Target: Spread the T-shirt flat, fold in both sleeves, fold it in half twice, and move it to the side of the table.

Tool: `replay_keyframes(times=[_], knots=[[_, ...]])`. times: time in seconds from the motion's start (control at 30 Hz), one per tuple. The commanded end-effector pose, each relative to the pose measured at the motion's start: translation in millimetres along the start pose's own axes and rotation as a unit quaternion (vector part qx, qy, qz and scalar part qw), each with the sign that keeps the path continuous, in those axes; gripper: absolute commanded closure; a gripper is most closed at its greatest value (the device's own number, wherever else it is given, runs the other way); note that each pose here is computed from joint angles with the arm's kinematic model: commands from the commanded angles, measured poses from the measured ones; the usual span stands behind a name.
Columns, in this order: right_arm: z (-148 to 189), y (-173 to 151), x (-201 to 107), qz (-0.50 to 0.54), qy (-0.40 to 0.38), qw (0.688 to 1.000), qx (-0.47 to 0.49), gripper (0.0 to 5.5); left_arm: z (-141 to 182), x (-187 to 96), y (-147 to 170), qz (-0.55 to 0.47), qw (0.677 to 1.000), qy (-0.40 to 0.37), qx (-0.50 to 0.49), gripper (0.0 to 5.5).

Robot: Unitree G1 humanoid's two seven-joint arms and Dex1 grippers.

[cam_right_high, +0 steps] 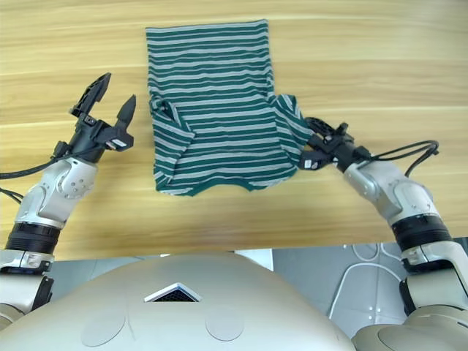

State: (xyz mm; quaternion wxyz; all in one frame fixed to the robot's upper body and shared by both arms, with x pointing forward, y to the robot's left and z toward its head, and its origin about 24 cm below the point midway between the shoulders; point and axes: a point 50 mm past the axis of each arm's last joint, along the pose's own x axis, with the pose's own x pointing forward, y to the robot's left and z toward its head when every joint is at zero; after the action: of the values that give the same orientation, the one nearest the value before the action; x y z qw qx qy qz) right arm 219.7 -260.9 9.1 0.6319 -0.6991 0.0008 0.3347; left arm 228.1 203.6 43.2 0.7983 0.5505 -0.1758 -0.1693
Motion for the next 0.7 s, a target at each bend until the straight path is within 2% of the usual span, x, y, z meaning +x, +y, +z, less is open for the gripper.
replay_keyframes(times=[0.03, 0.37, 0.53, 0.7], knots=[[9, 35, -3, 0.081, -0.005, 0.997, 0.007, 4.4, -1, 2, 0, -0.01, 1.0, 0.0, 0.005, 2.35], [11, 34, -2, 0.072, -0.008, 0.997, 0.013, 5.4, 0, 0, 3, -0.006, 1.0, -0.002, 0.011, 2.35], [8, 24, -3, 0.034, 0.001, 0.999, 0.018, 5.47, 1, -1, 4, -0.005, 1.0, -0.004, 0.012, 2.35], [9, 0, -1, -0.055, -0.005, 0.998, 0.03, 5.47, 0, -2, 5, -0.004, 1.0, -0.001, 0.012, 2.35]])
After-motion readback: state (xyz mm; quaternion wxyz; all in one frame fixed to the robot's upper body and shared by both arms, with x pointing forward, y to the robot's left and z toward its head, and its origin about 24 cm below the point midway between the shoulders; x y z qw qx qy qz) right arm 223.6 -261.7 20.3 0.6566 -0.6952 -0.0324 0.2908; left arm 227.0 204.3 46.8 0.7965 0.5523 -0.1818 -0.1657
